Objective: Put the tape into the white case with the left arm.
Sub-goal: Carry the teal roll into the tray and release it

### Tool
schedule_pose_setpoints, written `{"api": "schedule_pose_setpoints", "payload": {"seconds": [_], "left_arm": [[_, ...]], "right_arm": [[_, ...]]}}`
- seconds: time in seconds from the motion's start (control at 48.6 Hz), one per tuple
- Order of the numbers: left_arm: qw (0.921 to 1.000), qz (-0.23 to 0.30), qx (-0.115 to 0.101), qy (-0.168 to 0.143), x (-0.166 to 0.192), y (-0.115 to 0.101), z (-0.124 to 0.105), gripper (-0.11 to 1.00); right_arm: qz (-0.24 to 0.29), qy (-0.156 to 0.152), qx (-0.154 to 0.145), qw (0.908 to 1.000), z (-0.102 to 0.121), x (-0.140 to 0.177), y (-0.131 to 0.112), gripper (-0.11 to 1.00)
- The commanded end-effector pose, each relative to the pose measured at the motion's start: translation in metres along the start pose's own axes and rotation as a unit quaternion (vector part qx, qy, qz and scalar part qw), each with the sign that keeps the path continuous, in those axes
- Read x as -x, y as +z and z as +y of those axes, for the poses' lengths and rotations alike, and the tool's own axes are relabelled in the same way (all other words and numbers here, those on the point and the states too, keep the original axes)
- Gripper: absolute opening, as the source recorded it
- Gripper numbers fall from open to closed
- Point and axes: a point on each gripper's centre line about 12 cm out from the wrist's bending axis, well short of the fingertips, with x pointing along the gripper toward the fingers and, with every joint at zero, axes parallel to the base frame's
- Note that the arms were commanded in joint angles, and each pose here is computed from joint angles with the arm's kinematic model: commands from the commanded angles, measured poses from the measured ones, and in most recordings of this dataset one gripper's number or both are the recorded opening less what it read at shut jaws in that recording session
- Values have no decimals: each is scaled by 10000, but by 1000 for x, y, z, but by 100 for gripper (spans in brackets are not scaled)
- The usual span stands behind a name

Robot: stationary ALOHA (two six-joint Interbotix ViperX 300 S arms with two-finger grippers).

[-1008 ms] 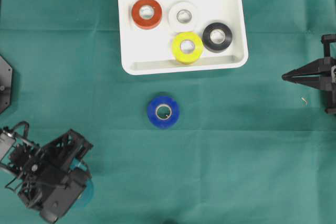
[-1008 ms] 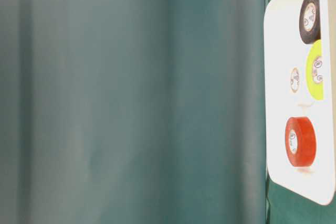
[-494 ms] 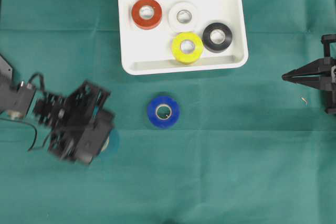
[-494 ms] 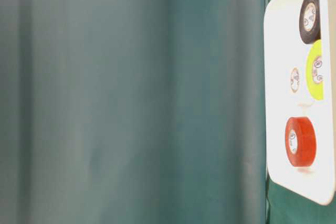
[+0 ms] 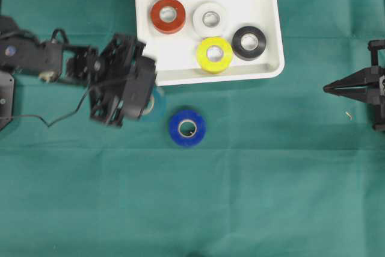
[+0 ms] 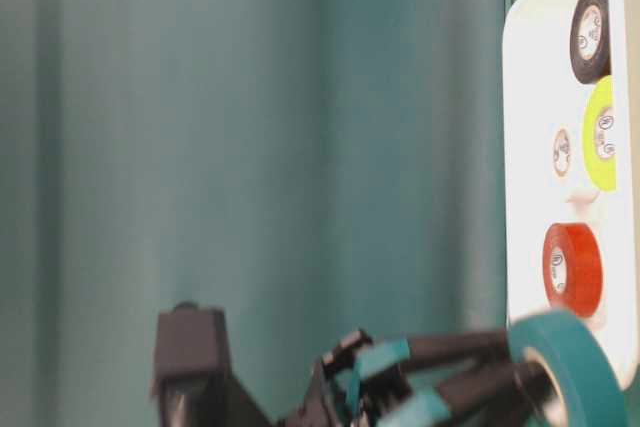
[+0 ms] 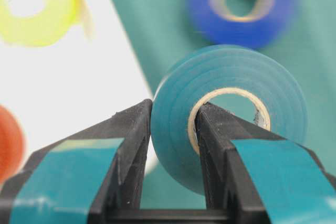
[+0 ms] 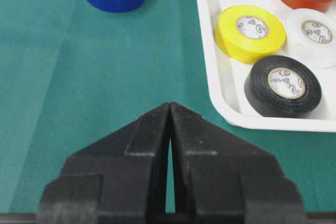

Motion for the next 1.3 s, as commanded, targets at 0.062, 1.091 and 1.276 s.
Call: {"api": "schedule_pose_setpoints", "payload": {"seconds": [0.062,1.091,1.276], "left_arm": [[9991,-230,125,329,-5,10,29,24],[9960,186,492,729,-46,-10,96,25],[9961,179,474,715,-42,-10,92,65]], "right_arm": [[-46,-6,-10,10000,0,-1,4,-9],[-46,-6,-2,10000,0,-1,4,-9],[-38,-6,-10,10000,0,-1,4,-9]]}}
